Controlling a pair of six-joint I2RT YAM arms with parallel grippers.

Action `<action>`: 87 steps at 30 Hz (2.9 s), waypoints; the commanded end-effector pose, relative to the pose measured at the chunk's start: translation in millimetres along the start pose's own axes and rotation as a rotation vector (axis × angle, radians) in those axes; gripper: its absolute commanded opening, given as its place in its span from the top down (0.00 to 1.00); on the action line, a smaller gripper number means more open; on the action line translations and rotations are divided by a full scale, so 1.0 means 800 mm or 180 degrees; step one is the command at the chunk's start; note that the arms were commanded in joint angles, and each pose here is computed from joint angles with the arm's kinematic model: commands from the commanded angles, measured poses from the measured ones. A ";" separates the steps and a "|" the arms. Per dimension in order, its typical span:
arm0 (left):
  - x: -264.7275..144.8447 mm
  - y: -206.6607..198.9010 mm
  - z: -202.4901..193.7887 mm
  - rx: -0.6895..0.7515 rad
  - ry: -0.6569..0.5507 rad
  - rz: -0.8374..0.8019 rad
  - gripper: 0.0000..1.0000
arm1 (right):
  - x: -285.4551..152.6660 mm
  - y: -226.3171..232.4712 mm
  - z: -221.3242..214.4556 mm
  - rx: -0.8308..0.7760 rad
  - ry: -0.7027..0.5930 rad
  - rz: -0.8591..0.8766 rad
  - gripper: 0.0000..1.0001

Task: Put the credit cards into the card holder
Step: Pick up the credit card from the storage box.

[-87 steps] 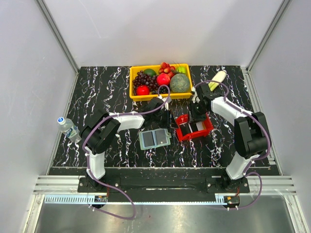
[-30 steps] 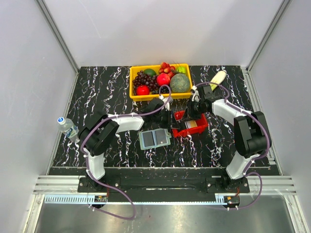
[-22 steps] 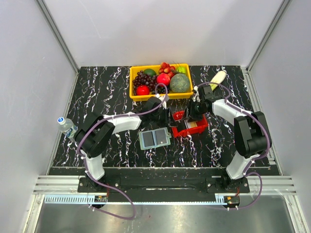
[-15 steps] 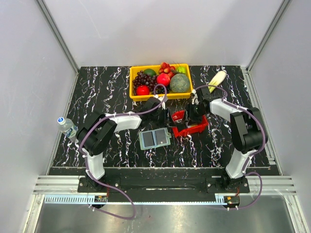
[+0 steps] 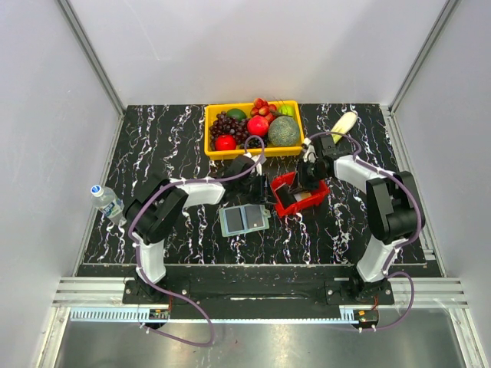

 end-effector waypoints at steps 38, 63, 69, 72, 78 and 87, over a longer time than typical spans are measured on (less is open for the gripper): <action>0.005 -0.021 0.009 0.0099 -0.0109 -0.0239 0.70 | -0.010 0.047 -0.021 -0.0458 0.0322 0.0509 0.81; 0.003 -0.020 0.008 0.0069 -0.0134 -0.0244 0.70 | -0.007 0.054 -0.028 -0.0356 0.0535 0.0892 0.83; 0.002 -0.020 0.008 0.0068 -0.0138 -0.0248 0.70 | -0.006 0.054 -0.028 -0.0281 0.0495 0.0914 0.86; 0.001 -0.021 0.009 0.0069 -0.0152 -0.0250 0.70 | -0.012 0.055 -0.023 -0.0240 0.0403 0.0965 0.89; 0.002 -0.020 0.007 0.0063 -0.0138 -0.0248 0.70 | -0.019 0.046 -0.015 -0.0067 0.0172 0.0873 0.95; 0.001 -0.020 0.007 0.0063 -0.0140 -0.0244 0.71 | -0.035 0.036 -0.003 0.0085 -0.0169 0.0788 0.91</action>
Point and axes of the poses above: each gripper's point midway between its finger pads, its own x axis out along the fingers, its own y axis along the line the jaws close on, z = x × y, the point moved 9 cm from there along -x, back along the fingers, and after that the axes turned 15 degrees about x, right-handed, at the moved point
